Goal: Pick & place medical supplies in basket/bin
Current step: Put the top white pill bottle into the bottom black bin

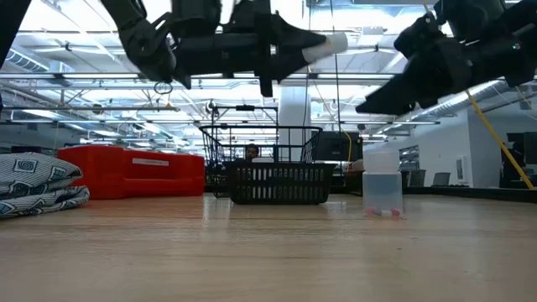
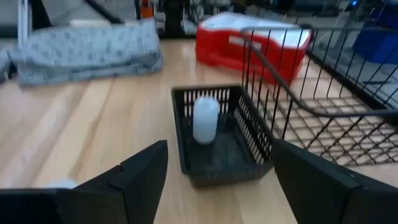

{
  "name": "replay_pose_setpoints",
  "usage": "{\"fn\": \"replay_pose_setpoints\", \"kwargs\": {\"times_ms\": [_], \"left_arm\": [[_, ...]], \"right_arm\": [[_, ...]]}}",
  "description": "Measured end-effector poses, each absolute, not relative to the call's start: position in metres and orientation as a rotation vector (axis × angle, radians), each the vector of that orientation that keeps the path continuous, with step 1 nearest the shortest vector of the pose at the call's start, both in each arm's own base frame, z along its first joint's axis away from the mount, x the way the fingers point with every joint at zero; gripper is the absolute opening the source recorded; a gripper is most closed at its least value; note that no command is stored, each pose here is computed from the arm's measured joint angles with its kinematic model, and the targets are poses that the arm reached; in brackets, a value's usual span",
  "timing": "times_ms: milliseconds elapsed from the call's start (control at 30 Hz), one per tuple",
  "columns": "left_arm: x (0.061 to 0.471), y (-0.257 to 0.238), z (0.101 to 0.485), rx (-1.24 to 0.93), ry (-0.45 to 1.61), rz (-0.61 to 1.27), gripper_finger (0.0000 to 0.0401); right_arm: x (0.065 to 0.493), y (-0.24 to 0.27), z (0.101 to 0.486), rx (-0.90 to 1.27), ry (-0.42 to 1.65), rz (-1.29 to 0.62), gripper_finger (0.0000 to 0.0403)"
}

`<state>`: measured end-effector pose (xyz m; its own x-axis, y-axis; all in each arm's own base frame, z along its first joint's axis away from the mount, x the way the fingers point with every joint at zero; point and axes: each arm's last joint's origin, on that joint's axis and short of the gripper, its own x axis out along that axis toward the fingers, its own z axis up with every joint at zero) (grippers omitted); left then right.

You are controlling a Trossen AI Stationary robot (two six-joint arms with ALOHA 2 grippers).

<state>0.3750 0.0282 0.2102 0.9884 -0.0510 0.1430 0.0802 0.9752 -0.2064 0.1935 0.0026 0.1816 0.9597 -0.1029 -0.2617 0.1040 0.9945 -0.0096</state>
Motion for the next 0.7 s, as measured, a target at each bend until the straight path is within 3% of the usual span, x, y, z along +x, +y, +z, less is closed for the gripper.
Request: {"fn": "replay_pose_setpoints", "kwargs": {"times_ms": [300, 700], "left_arm": [[0.371, 0.027, 0.206, -0.198, -0.151, -0.064, 0.0145], [0.371, 0.027, 0.206, -0.18, -0.149, -0.064, 0.0145]], "right_arm": [[0.206, -0.001, 0.209, 0.023, -0.113, -0.12, 0.0254], [0.222, -0.019, 0.21, 0.132, -0.152, -0.092, 0.0266]]}}
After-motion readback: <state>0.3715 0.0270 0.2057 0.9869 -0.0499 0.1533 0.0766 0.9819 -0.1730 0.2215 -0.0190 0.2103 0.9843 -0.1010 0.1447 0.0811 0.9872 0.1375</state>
